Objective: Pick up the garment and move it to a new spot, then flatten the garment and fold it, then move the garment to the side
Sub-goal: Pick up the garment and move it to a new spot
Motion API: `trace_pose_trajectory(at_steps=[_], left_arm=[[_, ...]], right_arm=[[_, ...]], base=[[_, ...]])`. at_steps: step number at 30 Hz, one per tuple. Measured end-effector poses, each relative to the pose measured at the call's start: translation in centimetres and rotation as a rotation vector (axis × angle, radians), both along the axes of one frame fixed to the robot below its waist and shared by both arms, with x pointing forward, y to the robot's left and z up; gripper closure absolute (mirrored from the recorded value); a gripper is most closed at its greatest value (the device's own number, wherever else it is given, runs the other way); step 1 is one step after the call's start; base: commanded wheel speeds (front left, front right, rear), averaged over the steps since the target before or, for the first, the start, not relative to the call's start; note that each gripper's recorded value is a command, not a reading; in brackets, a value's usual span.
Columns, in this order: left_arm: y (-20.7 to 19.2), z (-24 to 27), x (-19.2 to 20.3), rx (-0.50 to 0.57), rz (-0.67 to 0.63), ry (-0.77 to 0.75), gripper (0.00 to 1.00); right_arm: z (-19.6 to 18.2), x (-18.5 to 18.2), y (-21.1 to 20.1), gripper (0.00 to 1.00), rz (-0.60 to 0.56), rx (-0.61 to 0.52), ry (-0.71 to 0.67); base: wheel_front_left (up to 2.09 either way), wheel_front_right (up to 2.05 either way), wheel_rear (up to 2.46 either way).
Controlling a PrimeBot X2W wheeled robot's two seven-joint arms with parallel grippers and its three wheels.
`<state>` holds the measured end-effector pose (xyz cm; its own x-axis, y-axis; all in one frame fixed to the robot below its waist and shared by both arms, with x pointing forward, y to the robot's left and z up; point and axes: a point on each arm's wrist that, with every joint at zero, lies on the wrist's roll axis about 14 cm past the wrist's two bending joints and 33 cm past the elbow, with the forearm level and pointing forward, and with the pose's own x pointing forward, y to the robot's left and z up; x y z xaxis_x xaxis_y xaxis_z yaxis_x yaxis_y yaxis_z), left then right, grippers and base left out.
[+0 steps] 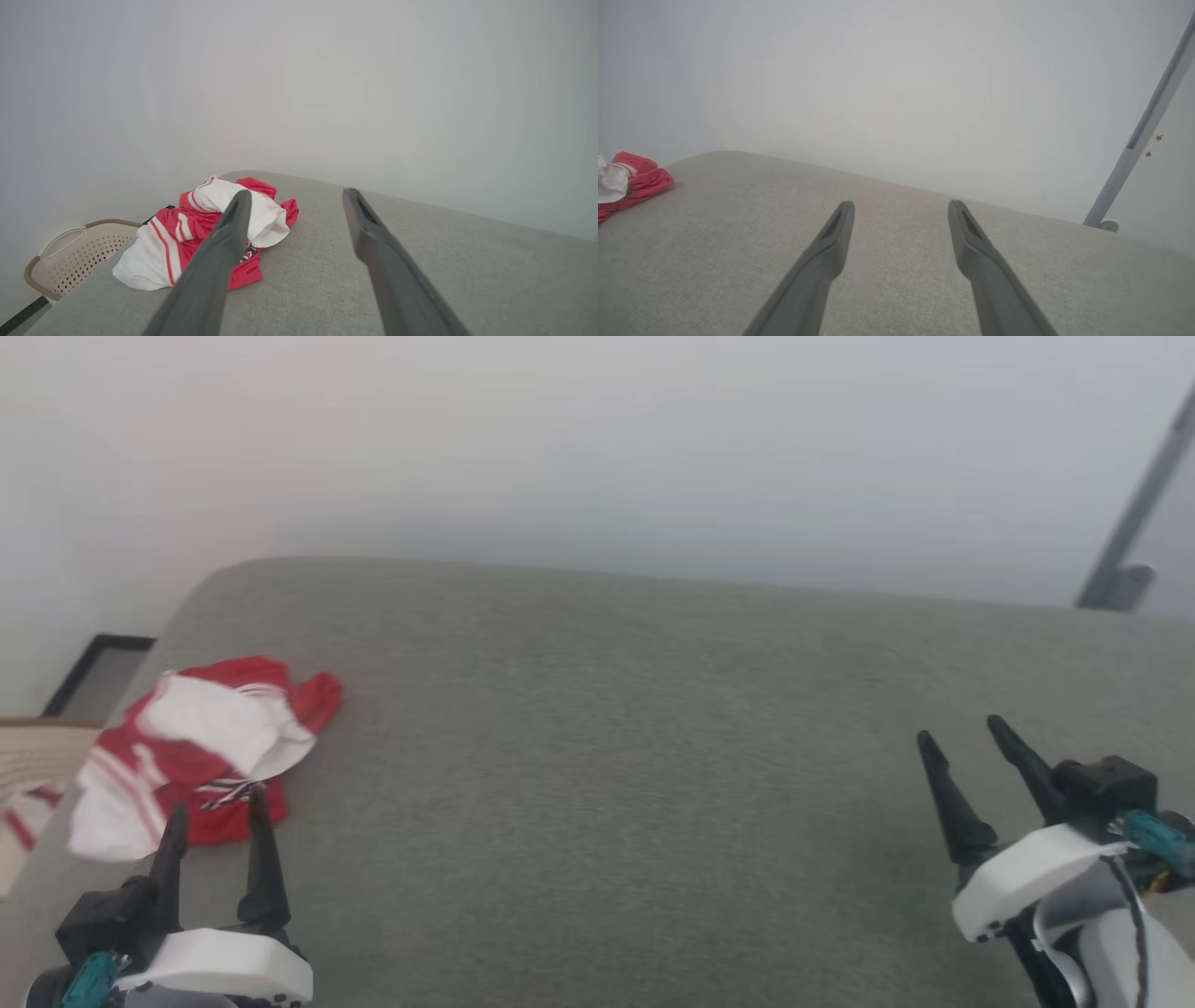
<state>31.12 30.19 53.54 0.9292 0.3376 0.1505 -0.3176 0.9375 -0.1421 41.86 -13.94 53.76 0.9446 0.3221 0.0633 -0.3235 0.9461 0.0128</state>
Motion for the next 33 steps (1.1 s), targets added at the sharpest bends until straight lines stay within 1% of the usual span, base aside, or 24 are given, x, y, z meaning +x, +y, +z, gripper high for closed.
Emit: trace_pose_trajectory(at_steps=[9, 16, 17, 25, 29, 33], left_arm=[[3.5, 0.2, -5.3, -0.022, 0.139, -0.016, 0.00], [5.5, 0.6, -8.3, -0.023, 0.221, -0.029, 0.00], [5.8, 0.6, -8.8, -0.040, 0.243, -0.034, 0.00], [6.4, -0.2, -9.2, -0.079, 0.285, -0.016, 0.00], [6.4, 0.0, -8.4, -0.080, 0.279, -0.016, 0.00], [6.5, 0.8, -6.7, -0.069, 0.271, -0.020, 0.00]], right_arm=[[0.5, 0.5, 7.2, 0.00, 0.178, -0.002, -0.007], [0.9, 0.6, 10.5, 0.00, 0.259, -0.004, -0.018], [0.9, 0.6, 11.1, 0.00, 0.272, -0.004, -0.017], [0.3, 1.0, 11.6, 0.00, 0.287, -0.006, -0.007], [0.2, 1.3, 11.2, 0.00, 0.281, -0.007, -0.002], [0.0, 2.3, 10.2, 0.00, 0.262, -0.013, 0.002]], base=[[0.00, 0.00, 0.00], [0.00, 0.00, 0.00], [0.00, 0.00, 0.00], [0.00, 0.00, 0.00], [0.00, 0.00, 0.00], [0.00, 0.00, 0.00]])
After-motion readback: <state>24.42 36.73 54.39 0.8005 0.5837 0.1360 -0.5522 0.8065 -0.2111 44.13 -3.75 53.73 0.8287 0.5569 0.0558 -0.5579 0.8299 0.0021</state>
